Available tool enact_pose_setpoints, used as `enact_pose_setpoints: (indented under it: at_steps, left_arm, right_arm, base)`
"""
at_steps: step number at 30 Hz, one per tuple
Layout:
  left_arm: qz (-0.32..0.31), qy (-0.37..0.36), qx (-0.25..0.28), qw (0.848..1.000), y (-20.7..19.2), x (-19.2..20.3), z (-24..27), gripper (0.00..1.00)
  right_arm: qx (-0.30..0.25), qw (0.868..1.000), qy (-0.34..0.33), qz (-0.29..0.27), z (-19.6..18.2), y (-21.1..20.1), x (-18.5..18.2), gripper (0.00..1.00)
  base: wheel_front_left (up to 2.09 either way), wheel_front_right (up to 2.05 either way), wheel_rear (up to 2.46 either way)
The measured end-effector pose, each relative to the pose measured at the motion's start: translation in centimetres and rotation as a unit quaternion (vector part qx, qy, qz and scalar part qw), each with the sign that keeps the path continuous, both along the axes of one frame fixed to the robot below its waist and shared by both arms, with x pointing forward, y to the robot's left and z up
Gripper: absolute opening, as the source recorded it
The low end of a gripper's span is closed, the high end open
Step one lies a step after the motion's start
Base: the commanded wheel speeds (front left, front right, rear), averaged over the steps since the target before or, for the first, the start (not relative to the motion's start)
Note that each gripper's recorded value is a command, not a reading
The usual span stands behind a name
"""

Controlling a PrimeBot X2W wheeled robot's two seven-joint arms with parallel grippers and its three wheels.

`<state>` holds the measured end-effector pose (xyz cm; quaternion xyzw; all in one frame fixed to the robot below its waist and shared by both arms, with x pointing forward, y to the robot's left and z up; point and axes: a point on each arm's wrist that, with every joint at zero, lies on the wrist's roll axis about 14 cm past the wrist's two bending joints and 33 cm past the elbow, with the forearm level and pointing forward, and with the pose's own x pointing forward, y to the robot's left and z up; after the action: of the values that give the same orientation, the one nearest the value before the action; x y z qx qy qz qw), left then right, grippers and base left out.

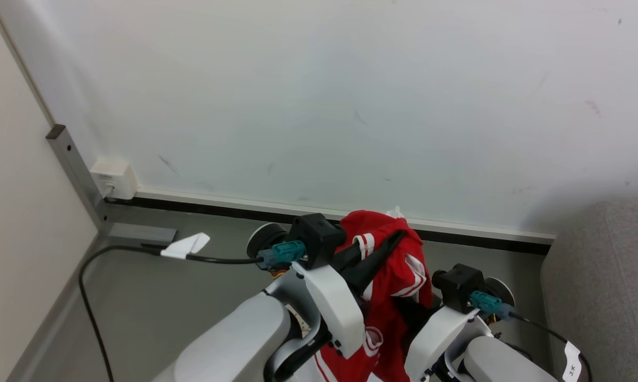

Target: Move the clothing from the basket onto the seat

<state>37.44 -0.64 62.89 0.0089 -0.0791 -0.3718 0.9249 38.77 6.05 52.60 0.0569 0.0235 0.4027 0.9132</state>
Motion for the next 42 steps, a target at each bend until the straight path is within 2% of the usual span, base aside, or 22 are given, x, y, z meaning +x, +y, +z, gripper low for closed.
enact_pose_setpoints:
  at_steps: [12,13,14,15,16,17,24,29,35,42]
  left_arm:
    - [0.002,0.030,0.000,1.000,-0.2,1.3,-2.4,0.00]
    - [0.002,0.032,0.000,0.999,-0.3,1.4,-2.5,0.19]
    - [0.000,0.033,-0.002,0.999,-0.5,1.4,-2.6,0.42]
    - [-0.003,0.032,-0.004,0.999,-0.7,1.4,-2.7,0.54]
    - [-0.007,0.032,-0.003,0.999,-1.0,1.3,-2.8,0.74]
    - [-0.011,0.031,-0.001,0.999,-1.3,1.3,-2.9,1.00]
    - [-0.050,0.028,-0.009,0.998,-3.9,0.5,-2.9,1.00]
    - [-0.077,0.036,-0.005,0.996,-5.6,0.1,-3.8,1.00]
    - [-0.113,0.046,0.000,0.992,-7.8,-0.3,-4.8,1.00]
    - [-0.170,0.049,0.001,0.984,-11.2,-1.2,-5.4,1.00]
  right_arm:
    - [0.047,0.997,-0.009,-0.063,1.8,-4.0,1.8,0.00]
    - [0.050,0.996,-0.010,-0.072,1.9,-4.7,2.0,0.00]
    - [0.055,0.995,-0.009,-0.082,1.9,-5.4,2.2,0.00]
    - [0.058,0.994,-0.009,-0.089,2.0,-5.9,2.3,0.00]
    - [0.060,0.993,-0.011,-0.097,2.0,-6.5,2.5,0.00]
    - [0.065,0.992,-0.012,-0.105,2.2,-7.0,2.6,0.00]
    - [0.086,0.982,-0.037,-0.167,4.0,-11.7,3.7,0.00]
    - [0.094,0.969,-0.068,-0.220,5.8,-16.3,4.3,0.00]
    - [0.080,0.947,-0.119,-0.287,8.2,-22.7,4.0,0.00]
    - [0.048,0.913,-0.182,-0.362,11.5,-30.1,2.4,0.00]
  base:
    - [0.00,0.00,0.00]
    - [0.00,0.00,0.00]
    - [0.00,0.00,0.00]
    - [0.00,0.00,0.00]
    - [0.00,0.00,0.00]
    - [0.00,0.00,0.00]
    - [0.00,0.00,0.00]
    - [0.00,0.00,0.00]
    - [0.00,0.00,0.00]
    - [0.00,0.00,0.00]
